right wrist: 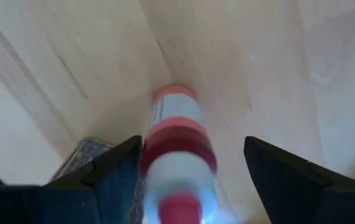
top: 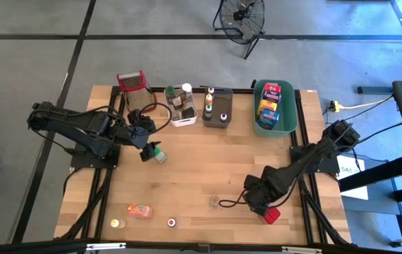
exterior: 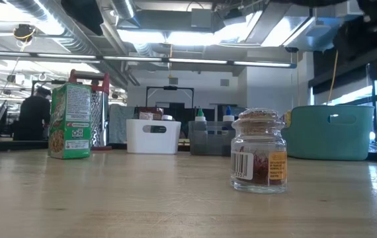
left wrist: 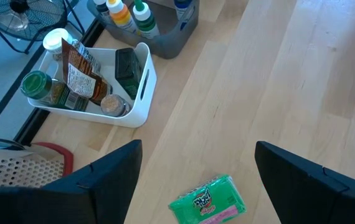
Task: Pick & Place Kitchen Items
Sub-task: Put the pink coloring bottle into the black transparent bin
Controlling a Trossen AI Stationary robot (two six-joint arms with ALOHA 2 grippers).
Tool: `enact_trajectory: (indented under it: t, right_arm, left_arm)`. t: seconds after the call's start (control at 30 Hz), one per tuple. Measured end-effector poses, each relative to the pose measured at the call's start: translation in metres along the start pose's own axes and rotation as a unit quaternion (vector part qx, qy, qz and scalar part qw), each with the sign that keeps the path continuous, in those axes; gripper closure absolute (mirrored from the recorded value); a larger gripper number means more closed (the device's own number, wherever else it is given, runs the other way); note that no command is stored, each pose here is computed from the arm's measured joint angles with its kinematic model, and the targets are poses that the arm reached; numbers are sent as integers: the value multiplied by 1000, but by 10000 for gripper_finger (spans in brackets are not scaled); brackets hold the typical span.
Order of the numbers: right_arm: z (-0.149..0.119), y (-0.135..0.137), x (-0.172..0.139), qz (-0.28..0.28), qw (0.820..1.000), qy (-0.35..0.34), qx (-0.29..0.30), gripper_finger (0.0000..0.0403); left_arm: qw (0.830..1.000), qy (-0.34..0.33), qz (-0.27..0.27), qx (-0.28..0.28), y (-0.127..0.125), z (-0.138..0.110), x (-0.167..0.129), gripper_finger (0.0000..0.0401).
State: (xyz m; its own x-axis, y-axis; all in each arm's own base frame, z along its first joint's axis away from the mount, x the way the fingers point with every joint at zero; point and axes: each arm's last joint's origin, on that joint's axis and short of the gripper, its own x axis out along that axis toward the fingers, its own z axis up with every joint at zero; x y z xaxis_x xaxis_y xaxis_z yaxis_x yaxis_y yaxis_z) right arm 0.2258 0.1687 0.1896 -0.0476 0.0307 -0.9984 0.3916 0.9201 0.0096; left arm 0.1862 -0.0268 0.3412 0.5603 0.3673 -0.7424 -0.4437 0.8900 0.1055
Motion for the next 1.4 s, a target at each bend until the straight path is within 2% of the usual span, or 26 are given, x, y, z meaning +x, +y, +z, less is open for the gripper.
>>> enact_trajectory:
  t: [0.3, 0.43, 0.67, 0.8, 0.93, 1.1, 1.23, 1.4]
  right_arm:
    - [1, -5, 13, 9, 1000, -1, -13, 128]
    - [1, -4, 13, 11, 1000, -3, -25, 168]
    - [7, -7, 16, 9, 1000, -13, -26, 268]
    - [13, -8, 11, 5, 999, -20, -35, 269]
    - [26, -9, -8, 8, 998, -25, -58, 269]
    - [56, -20, -52, -20, 991, -66, -110, 269]
    - [92, -45, -96, -36, 982, -121, -137, 269]
    - [131, -89, -144, -37, 969, -192, -149, 269]
  left_arm:
    - [1000, 0, 0, 0, 0, 0, 0, 93]
    - [1000, 0, 0, 0, 0, 0, 0, 93]
    - [1000, 0, 0, 0, 0, 0, 0, 93]
    - [1000, 0, 0, 0, 0, 0, 0, 93]
    - [1000, 0, 0, 0, 0, 0, 0, 93]
    - [1000, 0, 0, 0, 0, 0, 0, 93]
    - [1000, 0, 0, 0, 0, 0, 0, 93]
    - [1000, 0, 0, 0, 0, 0, 0, 93]
